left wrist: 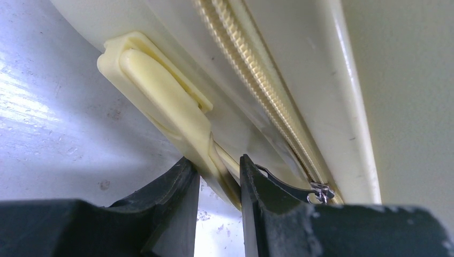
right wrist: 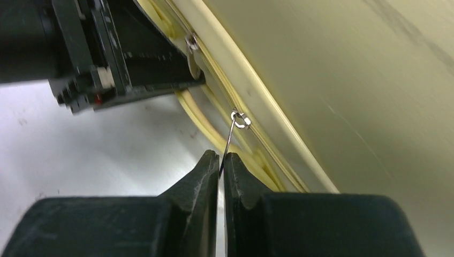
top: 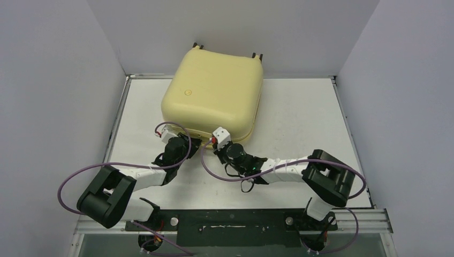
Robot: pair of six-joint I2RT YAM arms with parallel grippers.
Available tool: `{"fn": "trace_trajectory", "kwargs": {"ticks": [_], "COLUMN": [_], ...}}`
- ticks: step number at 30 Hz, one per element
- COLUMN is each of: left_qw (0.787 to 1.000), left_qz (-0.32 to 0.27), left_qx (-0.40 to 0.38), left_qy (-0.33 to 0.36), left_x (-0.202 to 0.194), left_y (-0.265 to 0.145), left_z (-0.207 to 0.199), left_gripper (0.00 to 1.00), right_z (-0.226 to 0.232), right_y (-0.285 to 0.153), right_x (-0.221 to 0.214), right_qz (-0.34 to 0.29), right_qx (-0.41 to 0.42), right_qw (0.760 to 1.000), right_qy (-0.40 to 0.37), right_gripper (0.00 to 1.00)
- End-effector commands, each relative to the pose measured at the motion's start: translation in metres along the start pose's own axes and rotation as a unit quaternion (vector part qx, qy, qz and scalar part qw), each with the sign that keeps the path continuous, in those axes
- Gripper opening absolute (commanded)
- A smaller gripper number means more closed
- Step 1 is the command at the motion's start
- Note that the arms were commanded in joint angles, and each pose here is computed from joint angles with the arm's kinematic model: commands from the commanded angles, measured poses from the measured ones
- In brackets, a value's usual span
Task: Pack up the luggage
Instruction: Zip the luggage at the center of the board, then reset both arms
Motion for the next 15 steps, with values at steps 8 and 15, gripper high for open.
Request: {"fn": "trace_trajectory", "kwargs": {"ticks": [8,15], "left_qw": [0.995,0.995], "left_qz": [0.06,0.052], "left_qx": [0.054,0.044], "left_qy": [0.067,0.068], "left_x": [-0.033,-0.022], "left_y": [-0.011,-0.028], "left_z": [0.043,0.034], "left_gripper": [0.0,0.08], "right_z": [0.086,0.082], "right_y": [0.066,0.03], "right_x": [0.013,0.026], "right_qz": [-0.003,-0.007], "right_qx": [0.157,0.115], "right_qw": [0.988,0.993], "right_qy": [-0.002,-0.012], "right_gripper": [0.0,0.48]}}
Point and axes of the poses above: each gripper's point midway between its finger pads, its own y axis out along the fingers, its own z axis along the line the jaws close on, x = y × z, the point moved 9 cm from there along -y, back along the fingers, and after that the axes turned 7 degrees about y, right-handed, at the moved point
